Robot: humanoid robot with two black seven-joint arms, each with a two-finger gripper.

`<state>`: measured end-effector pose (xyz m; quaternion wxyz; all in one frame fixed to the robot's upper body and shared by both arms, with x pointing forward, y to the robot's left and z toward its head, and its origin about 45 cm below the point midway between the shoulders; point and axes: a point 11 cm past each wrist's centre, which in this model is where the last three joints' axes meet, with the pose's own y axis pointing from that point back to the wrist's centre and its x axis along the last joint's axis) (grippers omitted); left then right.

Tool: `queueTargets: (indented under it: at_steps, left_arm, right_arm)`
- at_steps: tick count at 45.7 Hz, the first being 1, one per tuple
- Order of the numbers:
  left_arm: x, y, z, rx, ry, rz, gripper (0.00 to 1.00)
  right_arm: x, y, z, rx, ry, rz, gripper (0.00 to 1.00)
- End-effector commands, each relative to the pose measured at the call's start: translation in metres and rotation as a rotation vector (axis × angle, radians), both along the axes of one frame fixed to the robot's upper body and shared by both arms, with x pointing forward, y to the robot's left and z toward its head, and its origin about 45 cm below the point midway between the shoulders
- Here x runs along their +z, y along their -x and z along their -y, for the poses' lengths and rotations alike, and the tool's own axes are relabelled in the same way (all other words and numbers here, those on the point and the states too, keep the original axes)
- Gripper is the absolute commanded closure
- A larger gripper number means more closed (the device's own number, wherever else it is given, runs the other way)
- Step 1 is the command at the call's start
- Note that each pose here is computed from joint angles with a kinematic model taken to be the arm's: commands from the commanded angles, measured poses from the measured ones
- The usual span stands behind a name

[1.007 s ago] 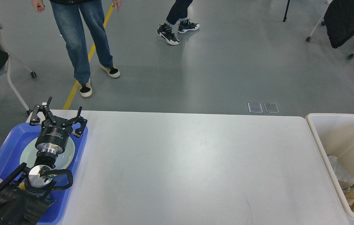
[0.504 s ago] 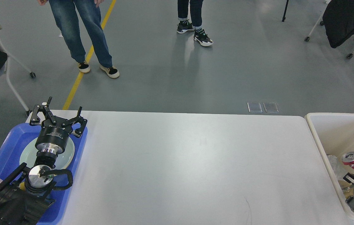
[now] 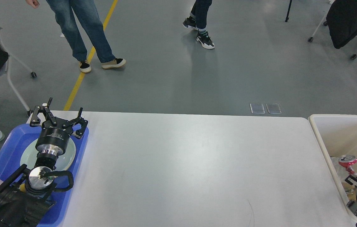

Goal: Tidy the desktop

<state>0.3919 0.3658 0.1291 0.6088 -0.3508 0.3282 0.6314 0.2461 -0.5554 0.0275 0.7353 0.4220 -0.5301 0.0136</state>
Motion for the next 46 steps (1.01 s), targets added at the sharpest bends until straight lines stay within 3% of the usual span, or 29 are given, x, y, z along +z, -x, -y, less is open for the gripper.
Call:
queueTargets:
  at_steps: [1, 6, 10, 16, 20, 25, 32, 39, 43, 46]
  left_arm:
    - [0.000, 0.000, 0.000, 0.000, 0.000, 0.000, 0.04]
    - [0.000, 0.000, 0.000, 0.000, 0.000, 0.000, 0.04]
    - [0.000, 0.000, 0.000, 0.000, 0.000, 0.000, 0.04]
    - [0.000, 0.000, 0.000, 0.000, 0.000, 0.000, 0.04]
    - [0.000, 0.000, 0.000, 0.000, 0.000, 0.000, 0.04]
    - [0.000, 0.000, 0.000, 0.000, 0.000, 0.000, 0.04]
    - [0.000, 0.000, 0.000, 0.000, 0.000, 0.000, 0.04]
    - [0.000, 0.000, 0.000, 0.000, 0.000, 0.000, 0.04]
    - [0.000, 0.000, 0.000, 0.000, 0.000, 0.000, 0.04]
    - [0.000, 0.000, 0.000, 0.000, 0.000, 0.000, 0.04]
  right_arm:
    - [0.005, -0.005, 0.002, -0.003, -0.002, 0.008, 0.00]
    - [0.015, -0.025, -0.002, -0.005, -0.030, 0.062, 0.00]
    - [0.034, -0.047, 0.001, -0.049, -0.098, 0.181, 0.00]
    - [0.088, -0.093, 0.014, -0.198, -0.288, 0.539, 0.00]
    - [0.109, -0.108, 0.018, -0.305, -0.383, 0.693, 0.00]
    - [0.126, -0.141, -0.006, -0.332, -0.511, 0.798, 0.00]
    - [0.124, -0.174, -0.077, -0.361, -0.841, 0.845, 0.00]
    - [0.172, -0.198, -0.110, -0.394, -1.173, 0.986, 0.00]
    - [0.167, -0.191, -0.127, -0.378, -1.332, 0.995, 0.00]
    - [0.166, -0.187, -0.130, -0.346, -1.424, 1.075, 0.00]
